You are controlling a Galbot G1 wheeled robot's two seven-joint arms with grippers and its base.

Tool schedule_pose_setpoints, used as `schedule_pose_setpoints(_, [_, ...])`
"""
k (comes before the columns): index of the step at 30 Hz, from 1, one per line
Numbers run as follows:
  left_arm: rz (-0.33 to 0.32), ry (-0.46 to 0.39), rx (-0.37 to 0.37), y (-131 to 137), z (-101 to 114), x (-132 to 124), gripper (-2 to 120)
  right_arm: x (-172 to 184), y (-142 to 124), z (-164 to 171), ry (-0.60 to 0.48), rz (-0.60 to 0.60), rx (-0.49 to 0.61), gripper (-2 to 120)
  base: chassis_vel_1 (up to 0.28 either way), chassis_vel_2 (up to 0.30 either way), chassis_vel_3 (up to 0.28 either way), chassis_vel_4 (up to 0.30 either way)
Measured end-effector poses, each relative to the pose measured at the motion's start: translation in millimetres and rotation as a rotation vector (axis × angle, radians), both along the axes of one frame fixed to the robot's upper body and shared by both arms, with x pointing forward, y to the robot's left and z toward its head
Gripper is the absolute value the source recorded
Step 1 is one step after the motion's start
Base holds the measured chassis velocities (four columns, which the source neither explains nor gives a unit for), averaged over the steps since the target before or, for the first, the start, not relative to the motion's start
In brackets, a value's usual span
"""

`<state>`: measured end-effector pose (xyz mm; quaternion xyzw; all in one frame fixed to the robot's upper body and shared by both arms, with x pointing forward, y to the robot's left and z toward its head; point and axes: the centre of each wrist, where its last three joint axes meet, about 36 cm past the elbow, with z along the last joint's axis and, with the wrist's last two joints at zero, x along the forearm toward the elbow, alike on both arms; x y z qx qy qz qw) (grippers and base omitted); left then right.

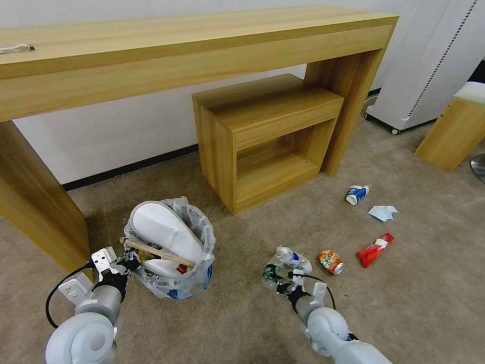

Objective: Pick up the trash bin and place the garbage on the floor into it.

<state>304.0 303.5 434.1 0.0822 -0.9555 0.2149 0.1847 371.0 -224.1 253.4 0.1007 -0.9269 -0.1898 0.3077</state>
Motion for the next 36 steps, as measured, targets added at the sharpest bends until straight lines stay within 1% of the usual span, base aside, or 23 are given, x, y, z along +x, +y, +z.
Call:
schedule_pose_setpoints(2, [-0.006, 0.003, 0.001, -1, -1, 0, 1, 0, -4, 4, -0.019, 0.003, -0.001, 0, 0.0, 0.0, 0.0, 0.0])
schedule_pose_setpoints(5, [-0.024, 0.015, 0.002, -3, -1, 0, 1, 0, -13, 20, -0.083, 0.008, 0.002, 0, 0.0, 0.0, 0.0, 0.0])
schedule_pose_setpoints(6, [-0.024, 0.015, 0.002, -3, -1, 0, 1, 0, -13, 20, -0.083, 0.008, 0.002, 0, 0.0, 0.0, 0.0, 0.0])
schedule_pose_setpoints(9, [-0.048, 0.029, 0.004, -6, -1, -1, 1, 0, -19, 34, -0.155, 0.02, 0.01, 0, 0.0, 0.0, 0.0, 0.0])
schedule_pose_setpoints(10, [-0.048, 0.029, 0.004, -6, -1, -1, 1, 0, -19, 34, -0.155, 0.02, 0.01, 0, 0.0, 0.0, 0.0, 0.0])
schedule_pose_setpoints(12, [-0.057, 0.038, -0.001, -7, 0, -1, 1, 1, -21, 45, -0.208, 0.033, 0.02, 0, 0.0, 0.0, 0.0, 0.0])
schedule_pose_setpoints(13, [-0.057, 0.038, -0.001, -7, 0, -1, 1, 1, -21, 45, -0.208, 0.033, 0.02, 0, 0.0, 0.0, 0.0, 0.0])
schedule_pose_setpoints(15, [-0.07, 0.052, -0.014, -9, 0, -1, 1, 2, -21, 60, -0.271, 0.051, 0.034, 0, 0.0, 0.0, 0.0, 0.0])
schedule_pose_setpoints(17, [-0.072, 0.054, -0.018, -9, 1, -1, 1, 2, -21, 64, -0.285, 0.055, 0.038, 0, 0.0, 0.0, 0.0, 0.0])
schedule_pose_setpoints(20, [-0.089, 0.064, -0.034, -12, 4, -2, 1, 5, -21, 91, -0.376, 0.088, 0.061, 0, 0.0, 0.0, 0.0, 0.0])
schedule_pose_setpoints(22, [-0.092, 0.065, -0.035, -13, 4, -2, 1, 6, -21, 97, -0.397, 0.095, 0.067, 0, 0.0, 0.0, 0.0, 0.0])
schedule_pose_setpoints(24, [-0.101, 0.069, -0.037, -14, 5, -2, 1, 9, -21, 112, -0.462, 0.124, 0.089, 0, 0.0, 0.0, 0.0, 0.0])
schedule_pose_setpoints(25, [-0.101, 0.069, -0.037, -14, 5, -2, 1, 9, -21, 112, -0.462, 0.124, 0.089, 0, 0.0, 0.0, 0.0, 0.0])
schedule_pose_setpoints(27, [-0.109, 0.077, -0.037, -16, 5, -3, 1, 13, -22, 126, -0.533, 0.159, 0.125, 0, 0.0, 0.0, 0.0, 0.0])
schedule_pose_setpoints(28, [-0.109, 0.077, -0.037, -16, 5, -3, 1, 13, -22, 126, -0.533, 0.159, 0.125, 0, 0.0, 0.0, 0.0, 0.0])
schedule_pose_setpoints(31, [-0.12, 0.086, -0.036, -18, 3, -4, 1, 17, -23, 145, -0.641, 0.253, 0.194, 0, 0.0, 0.0, 0.0, 0.0])
schedule_pose_setpoints(33, [-0.12, 0.086, -0.036, -19, 3, -4, 1, 18, -23, 147, -0.65, 0.264, 0.202, 0, 0.0, 0.0, 0.0, 0.0])
schedule_pose_setpoints(36, [-0.126, 0.089, -0.031, -21, 2, -4, 1, 20, -21, 160, -0.715, 0.346, 0.259, 0, 0.0, 0.0, 0.0, 0.0])
